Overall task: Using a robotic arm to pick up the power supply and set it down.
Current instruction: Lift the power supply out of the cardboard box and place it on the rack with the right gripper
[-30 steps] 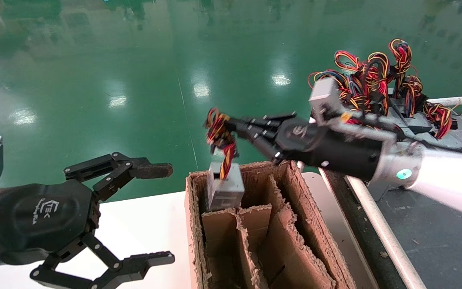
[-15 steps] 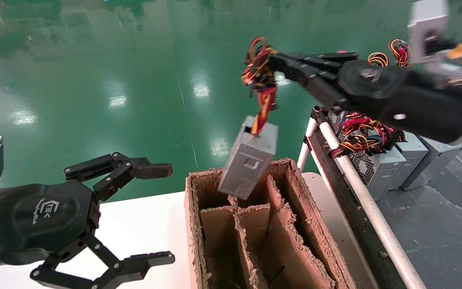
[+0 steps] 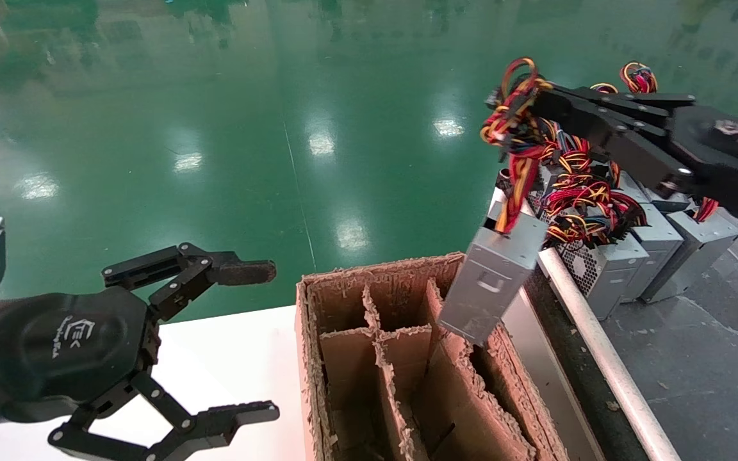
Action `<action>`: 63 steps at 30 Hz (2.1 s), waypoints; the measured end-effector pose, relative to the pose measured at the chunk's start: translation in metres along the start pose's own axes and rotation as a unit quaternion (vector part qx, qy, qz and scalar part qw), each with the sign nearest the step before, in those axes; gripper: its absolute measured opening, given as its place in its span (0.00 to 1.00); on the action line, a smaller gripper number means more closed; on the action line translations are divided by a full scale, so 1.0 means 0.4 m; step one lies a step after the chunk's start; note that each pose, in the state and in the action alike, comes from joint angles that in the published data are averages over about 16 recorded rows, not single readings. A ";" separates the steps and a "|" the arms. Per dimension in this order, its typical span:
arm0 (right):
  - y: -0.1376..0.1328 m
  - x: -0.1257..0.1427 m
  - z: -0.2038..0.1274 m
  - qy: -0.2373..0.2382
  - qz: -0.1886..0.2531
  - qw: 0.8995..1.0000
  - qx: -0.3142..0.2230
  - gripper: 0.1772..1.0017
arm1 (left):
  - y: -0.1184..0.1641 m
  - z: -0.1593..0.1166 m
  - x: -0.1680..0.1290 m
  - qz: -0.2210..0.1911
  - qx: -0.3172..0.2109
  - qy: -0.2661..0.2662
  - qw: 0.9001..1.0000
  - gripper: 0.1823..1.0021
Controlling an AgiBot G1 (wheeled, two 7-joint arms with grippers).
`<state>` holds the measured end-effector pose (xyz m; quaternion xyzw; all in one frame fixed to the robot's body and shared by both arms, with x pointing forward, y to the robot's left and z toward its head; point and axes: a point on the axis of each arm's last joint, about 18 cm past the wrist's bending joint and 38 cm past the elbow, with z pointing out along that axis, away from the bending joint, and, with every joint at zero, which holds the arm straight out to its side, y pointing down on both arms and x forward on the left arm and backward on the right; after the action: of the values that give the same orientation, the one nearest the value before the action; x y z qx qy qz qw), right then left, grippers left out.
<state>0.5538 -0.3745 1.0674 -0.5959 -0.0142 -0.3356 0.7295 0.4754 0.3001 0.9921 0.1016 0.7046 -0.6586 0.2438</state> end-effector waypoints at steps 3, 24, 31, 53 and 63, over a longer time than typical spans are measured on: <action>-0.009 -0.005 -0.037 0.008 0.000 1.000 -0.002 0.04 | 0.000 0.000 0.000 0.000 0.000 0.000 1.000 1.00; -0.048 -0.026 -0.245 0.073 -0.020 0.997 -0.033 0.03 | 0.000 0.000 0.000 0.000 0.000 0.000 1.000 1.00; -0.060 -0.028 -0.315 0.103 -0.024 0.993 -0.044 0.03 | 0.000 0.000 0.000 0.000 0.000 0.000 1.000 1.00; -0.015 -0.006 -0.486 0.205 -0.041 0.973 -0.097 0.03 | 0.000 0.000 0.000 0.000 0.000 0.000 1.000 1.00; 0.045 0.036 -0.460 0.222 -0.036 0.968 -0.107 0.03 | 0.000 0.000 0.000 0.000 0.000 0.000 1.000 1.00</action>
<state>0.5042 -0.5420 1.0049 -0.5801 0.1628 -0.4849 0.6339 0.4754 0.3001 0.9921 0.1016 0.7046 -0.6586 0.2438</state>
